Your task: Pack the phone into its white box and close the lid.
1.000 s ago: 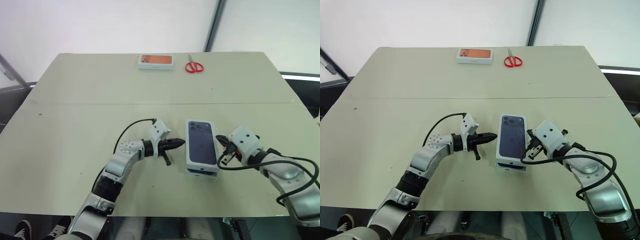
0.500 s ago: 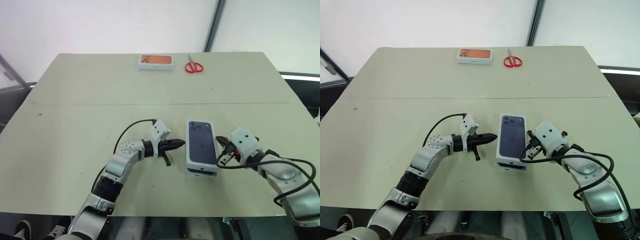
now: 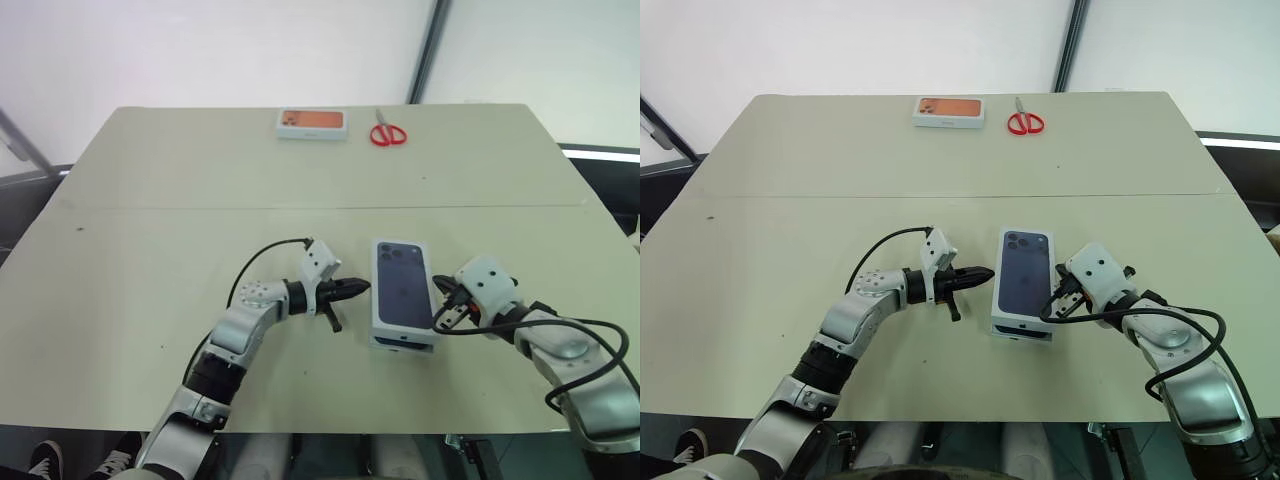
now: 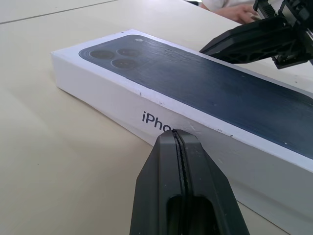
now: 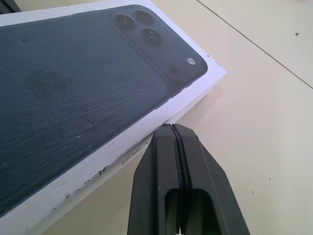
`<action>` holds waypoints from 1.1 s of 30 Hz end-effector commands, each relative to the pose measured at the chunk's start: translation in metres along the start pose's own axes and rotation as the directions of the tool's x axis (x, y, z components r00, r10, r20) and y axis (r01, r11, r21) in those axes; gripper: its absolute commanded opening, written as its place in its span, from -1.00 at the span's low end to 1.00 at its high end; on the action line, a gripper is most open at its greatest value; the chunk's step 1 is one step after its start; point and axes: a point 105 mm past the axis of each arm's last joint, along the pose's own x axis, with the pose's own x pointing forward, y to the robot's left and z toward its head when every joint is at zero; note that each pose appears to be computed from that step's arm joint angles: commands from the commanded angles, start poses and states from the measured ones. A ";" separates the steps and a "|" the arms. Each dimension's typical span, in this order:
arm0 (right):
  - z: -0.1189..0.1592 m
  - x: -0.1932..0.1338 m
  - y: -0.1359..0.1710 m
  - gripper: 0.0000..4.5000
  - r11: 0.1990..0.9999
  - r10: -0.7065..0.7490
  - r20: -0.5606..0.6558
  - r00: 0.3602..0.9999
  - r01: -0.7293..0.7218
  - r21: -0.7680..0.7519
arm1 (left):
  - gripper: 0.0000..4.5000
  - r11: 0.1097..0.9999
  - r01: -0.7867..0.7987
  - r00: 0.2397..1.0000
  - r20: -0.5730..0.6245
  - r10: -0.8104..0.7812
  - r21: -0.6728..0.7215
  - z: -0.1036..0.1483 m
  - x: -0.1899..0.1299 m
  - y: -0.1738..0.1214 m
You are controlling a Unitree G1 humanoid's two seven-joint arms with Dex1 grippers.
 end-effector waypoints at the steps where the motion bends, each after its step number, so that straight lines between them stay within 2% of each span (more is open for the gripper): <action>1: 0.018 -0.003 0.008 -0.99 0.999 0.037 0.071 0.997 -0.036 -0.013 | -1.00 0.999 0.039 0.998 0.051 -0.041 0.036 0.017 0.005 -0.010; 5: 0.014 -0.003 0.008 -0.99 0.999 0.033 0.050 0.998 -0.032 -0.015 | -1.00 0.999 0.037 0.998 0.050 -0.039 0.036 0.017 0.004 -0.010; 17: 0.027 -0.009 0.022 -0.99 0.994 0.105 0.111 0.988 -0.104 -0.015 | -1.00 0.995 0.091 0.992 0.082 -0.094 0.035 0.027 0.002 -0.023; 33: 0.015 -0.011 0.034 -0.99 0.989 0.146 0.059 0.988 -0.145 -0.027 | -1.00 0.996 0.090 0.996 0.001 -0.090 0.001 0.007 -0.008 -0.022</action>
